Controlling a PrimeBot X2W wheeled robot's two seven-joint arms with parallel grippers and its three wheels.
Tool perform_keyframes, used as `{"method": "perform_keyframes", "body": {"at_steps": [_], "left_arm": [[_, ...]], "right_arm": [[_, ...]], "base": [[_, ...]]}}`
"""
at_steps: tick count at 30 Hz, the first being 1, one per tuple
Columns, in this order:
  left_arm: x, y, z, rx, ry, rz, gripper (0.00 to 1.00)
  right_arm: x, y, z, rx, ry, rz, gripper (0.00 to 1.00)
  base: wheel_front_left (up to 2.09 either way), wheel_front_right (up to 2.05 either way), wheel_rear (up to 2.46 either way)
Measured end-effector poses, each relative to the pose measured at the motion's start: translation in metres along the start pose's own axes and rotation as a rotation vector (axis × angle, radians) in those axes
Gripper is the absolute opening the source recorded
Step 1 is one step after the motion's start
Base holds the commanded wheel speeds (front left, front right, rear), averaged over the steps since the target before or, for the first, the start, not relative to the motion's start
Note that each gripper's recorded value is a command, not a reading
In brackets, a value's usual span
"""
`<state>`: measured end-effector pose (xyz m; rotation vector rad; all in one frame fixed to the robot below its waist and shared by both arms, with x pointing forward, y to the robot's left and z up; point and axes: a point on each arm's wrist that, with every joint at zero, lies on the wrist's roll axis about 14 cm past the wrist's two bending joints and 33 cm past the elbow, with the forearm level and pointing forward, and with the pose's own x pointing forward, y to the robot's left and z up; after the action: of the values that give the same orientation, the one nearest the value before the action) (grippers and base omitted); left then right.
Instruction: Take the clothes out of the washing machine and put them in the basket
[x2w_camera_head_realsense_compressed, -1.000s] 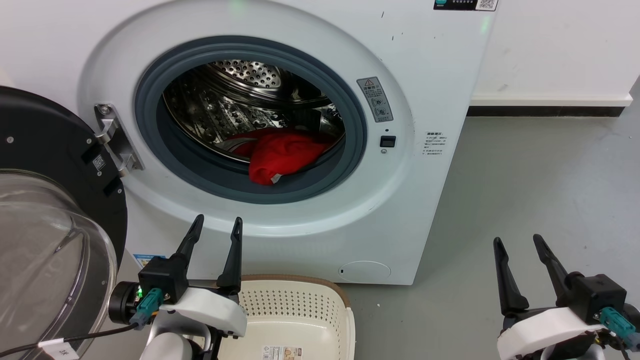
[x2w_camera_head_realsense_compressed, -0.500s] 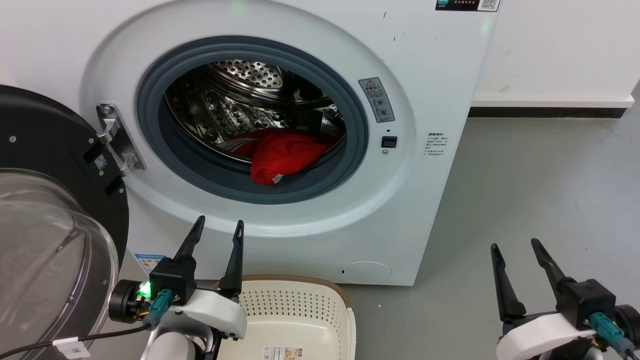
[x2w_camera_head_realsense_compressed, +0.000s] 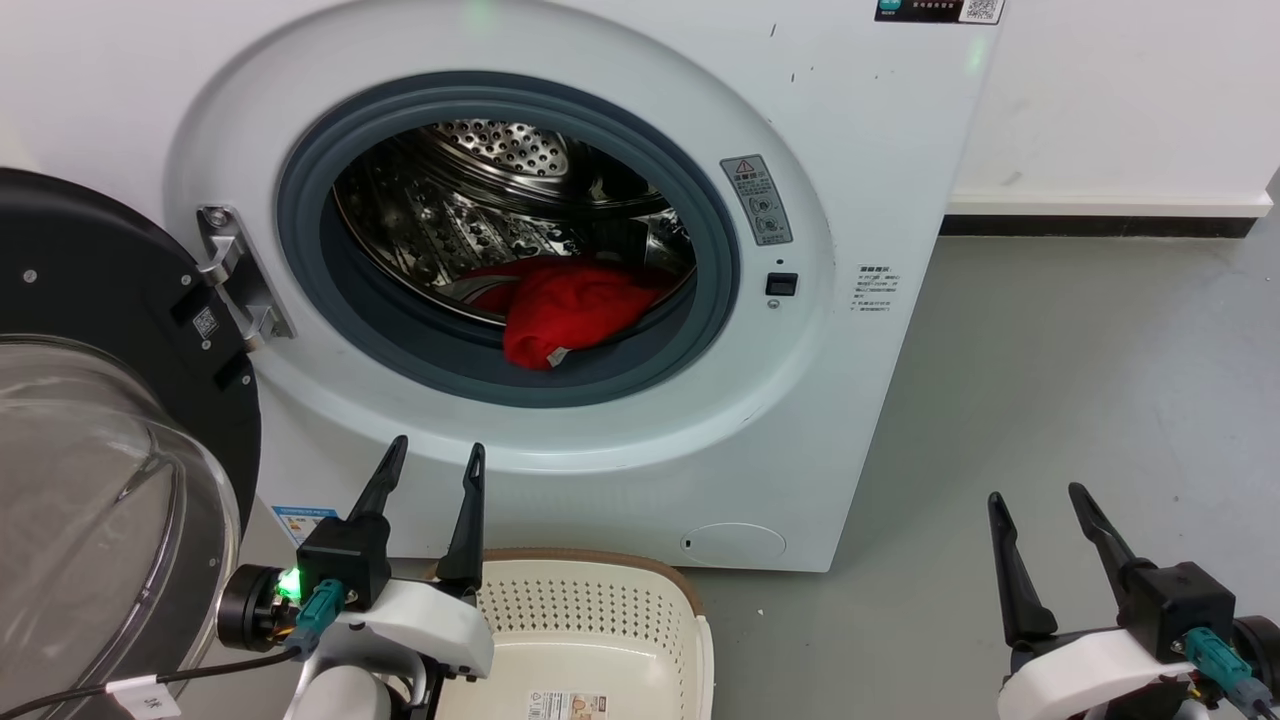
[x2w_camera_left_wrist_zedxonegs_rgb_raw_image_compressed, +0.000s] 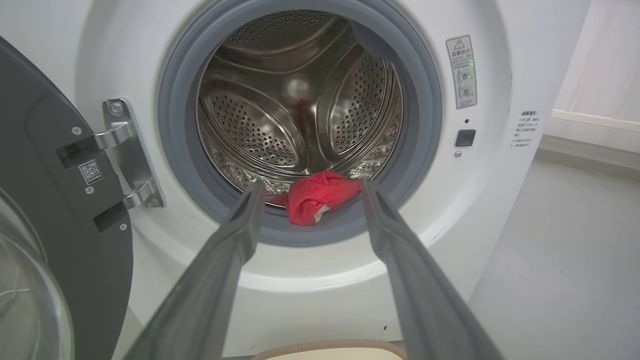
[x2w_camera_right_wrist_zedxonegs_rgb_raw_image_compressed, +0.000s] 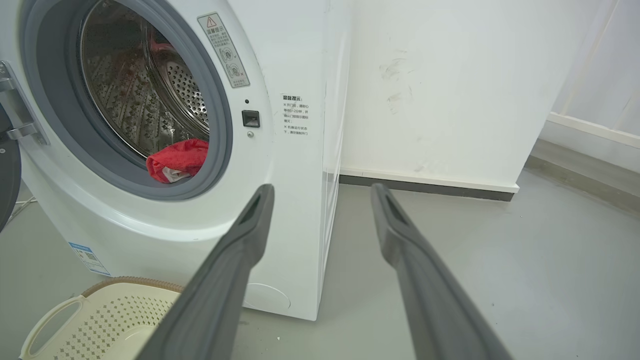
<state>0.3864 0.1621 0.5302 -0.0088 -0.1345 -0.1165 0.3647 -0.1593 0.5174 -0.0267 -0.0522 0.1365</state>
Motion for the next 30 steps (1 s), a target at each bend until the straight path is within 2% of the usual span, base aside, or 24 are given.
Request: {"method": "perform_keyframes", "body": {"at_steps": [19, 30], "left_arm": [[0.013, 0.003, -0.009, 0.001, 0.023, 0.009, 1.0], [0.101, 0.013, -0.026, 0.005, 0.092, -0.031, 1.0]], "right_arm": [[0.005, 0.002, -0.003, -0.001, 0.012, 0.008, 1.0], [0.021, -0.017, -0.019, 0.004, 0.045, -0.044, 1.0]], "base": [[0.0, 0.0, 0.0], [0.0, 0.0, 0.0]]}}
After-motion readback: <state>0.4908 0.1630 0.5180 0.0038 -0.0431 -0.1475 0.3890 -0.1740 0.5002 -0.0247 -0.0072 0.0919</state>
